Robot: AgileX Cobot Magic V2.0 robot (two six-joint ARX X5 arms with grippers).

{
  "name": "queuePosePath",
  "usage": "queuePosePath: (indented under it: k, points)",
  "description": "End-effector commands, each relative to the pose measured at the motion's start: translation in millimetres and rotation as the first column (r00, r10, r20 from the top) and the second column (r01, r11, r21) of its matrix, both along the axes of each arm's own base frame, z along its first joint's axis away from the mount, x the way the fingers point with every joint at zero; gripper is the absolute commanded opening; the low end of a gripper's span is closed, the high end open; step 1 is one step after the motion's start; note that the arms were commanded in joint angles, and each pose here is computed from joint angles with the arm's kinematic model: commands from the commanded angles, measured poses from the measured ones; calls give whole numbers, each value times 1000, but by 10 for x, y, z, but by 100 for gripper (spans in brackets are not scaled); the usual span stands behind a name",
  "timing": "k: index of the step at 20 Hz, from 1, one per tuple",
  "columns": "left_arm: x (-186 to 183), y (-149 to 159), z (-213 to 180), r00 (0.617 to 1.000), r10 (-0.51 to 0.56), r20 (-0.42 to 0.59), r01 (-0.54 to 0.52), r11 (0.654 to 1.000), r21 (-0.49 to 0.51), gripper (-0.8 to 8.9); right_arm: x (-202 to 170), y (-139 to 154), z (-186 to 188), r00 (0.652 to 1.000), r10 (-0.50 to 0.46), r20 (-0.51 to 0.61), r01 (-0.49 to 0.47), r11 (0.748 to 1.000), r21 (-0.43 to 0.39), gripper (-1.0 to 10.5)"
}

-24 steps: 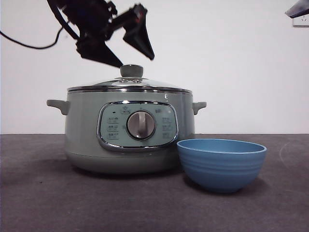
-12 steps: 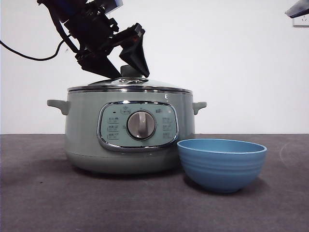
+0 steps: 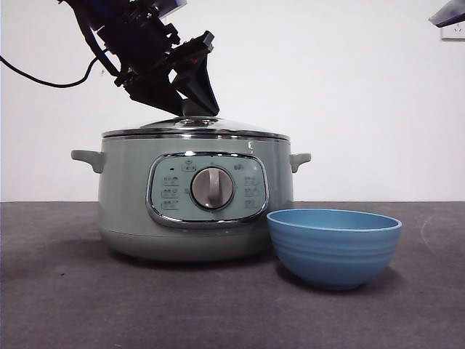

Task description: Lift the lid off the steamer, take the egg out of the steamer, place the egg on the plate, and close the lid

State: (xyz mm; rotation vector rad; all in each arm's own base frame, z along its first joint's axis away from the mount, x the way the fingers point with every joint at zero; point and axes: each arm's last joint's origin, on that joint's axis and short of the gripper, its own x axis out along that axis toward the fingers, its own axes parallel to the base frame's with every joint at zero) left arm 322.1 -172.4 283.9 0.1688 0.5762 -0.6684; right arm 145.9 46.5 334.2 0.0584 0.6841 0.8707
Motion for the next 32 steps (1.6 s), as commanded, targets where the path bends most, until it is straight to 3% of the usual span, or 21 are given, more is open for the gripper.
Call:
queuePosePath:
  k: [1,15,23,27,32]
  points:
    - [1,-8,-3,1000,3,5,-3,1000,-19,-8,0,3,10,1000,2,5,-2,1000,2,536]
    - [-257,126,783,988,9,157,6,995,-98,-8,36,9,37,1000,-13,29,12,1000,22,536]
    - [-1208,649,1548,950,106,295,-58,984,-167,-9,333,192,94,998,-35,51,28,991,134,535]
    - [-1717,917,1678,949,119,293,-74,984,-161,-8,551,449,62,999,-38,34,35,996,76,535]
    - [-2160,1162,1738,936,164,313,-118,980,-161,-8,909,978,100,1000,-22,2,22,999,-24,533]
